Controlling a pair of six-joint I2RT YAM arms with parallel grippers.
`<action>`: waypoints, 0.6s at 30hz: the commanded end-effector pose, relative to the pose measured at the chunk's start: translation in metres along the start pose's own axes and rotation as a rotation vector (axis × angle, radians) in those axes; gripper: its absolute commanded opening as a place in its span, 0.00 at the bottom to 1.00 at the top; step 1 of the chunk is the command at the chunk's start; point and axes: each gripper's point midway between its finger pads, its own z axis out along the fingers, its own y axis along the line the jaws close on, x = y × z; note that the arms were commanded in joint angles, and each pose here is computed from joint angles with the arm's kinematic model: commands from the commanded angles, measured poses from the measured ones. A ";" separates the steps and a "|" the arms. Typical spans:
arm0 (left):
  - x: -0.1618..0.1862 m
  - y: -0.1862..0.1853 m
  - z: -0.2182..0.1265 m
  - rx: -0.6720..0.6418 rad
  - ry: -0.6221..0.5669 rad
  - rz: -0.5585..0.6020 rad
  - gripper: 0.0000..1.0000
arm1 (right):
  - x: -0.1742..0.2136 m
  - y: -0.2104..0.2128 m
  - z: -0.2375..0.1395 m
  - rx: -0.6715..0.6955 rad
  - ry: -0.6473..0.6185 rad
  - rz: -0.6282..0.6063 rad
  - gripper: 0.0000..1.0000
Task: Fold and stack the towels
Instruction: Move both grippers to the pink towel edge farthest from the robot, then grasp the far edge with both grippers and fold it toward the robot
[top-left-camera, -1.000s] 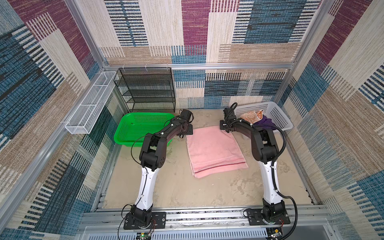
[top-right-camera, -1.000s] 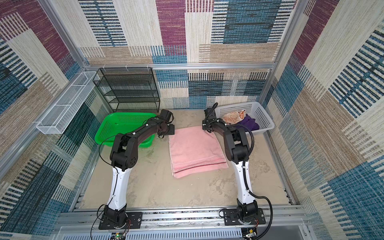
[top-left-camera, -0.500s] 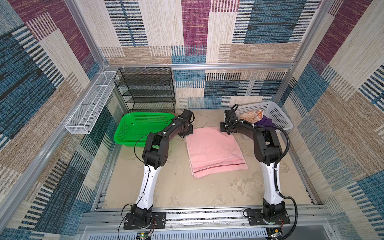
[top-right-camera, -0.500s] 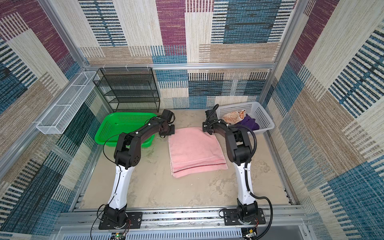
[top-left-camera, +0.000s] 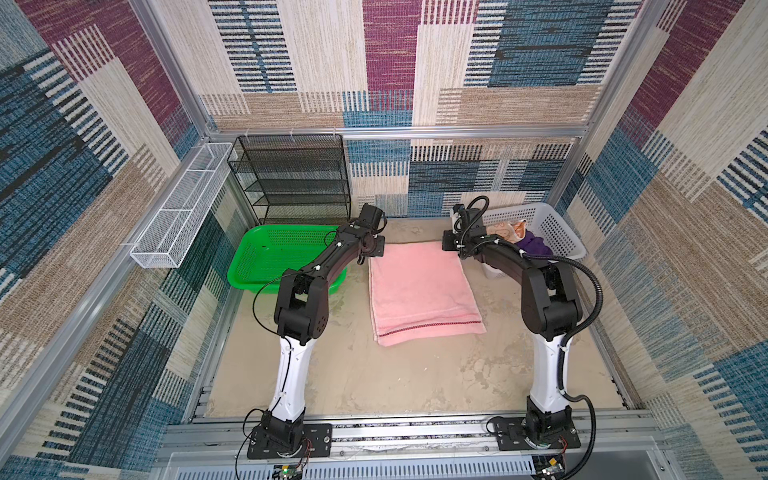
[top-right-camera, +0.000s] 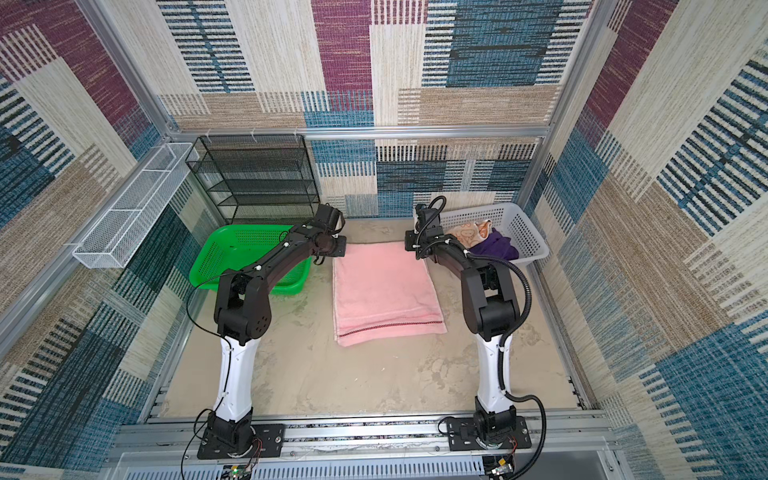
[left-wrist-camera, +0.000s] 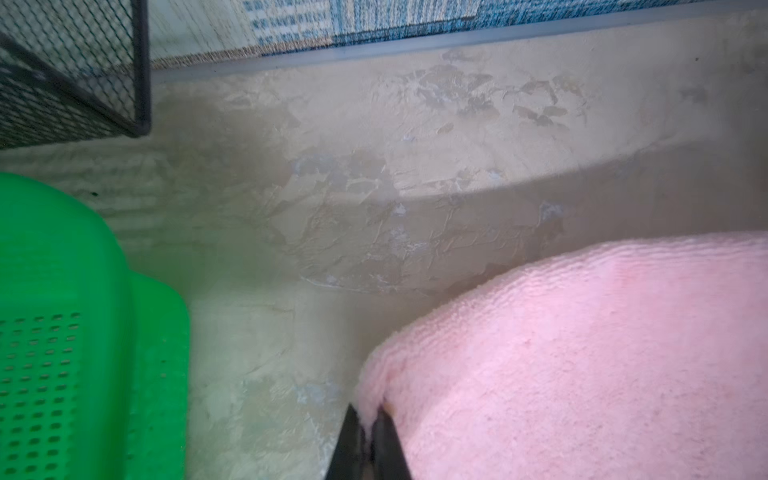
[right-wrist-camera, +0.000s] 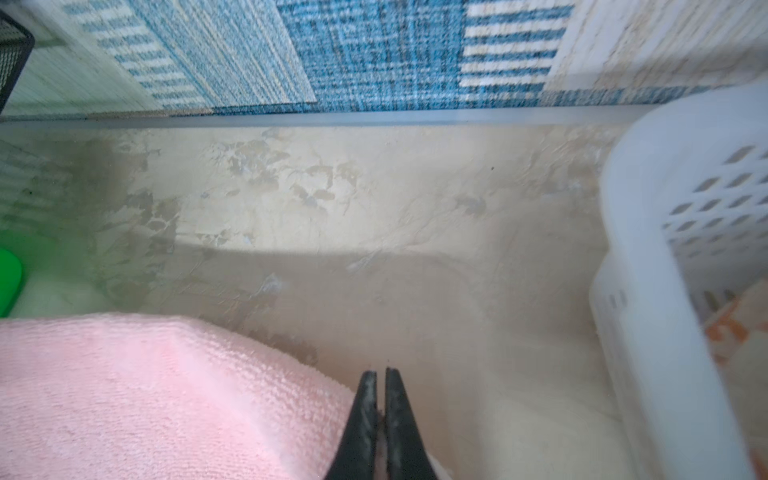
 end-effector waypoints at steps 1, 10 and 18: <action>-0.016 0.014 -0.014 -0.040 -0.053 0.041 0.00 | -0.038 0.005 -0.011 -0.051 -0.116 -0.005 0.00; -0.016 0.000 -0.044 0.112 -0.149 0.089 0.00 | -0.032 0.004 -0.034 -0.123 -0.129 -0.030 0.00; 0.009 -0.018 -0.079 0.230 -0.213 0.092 0.00 | 0.001 0.008 -0.070 -0.155 -0.111 -0.020 0.00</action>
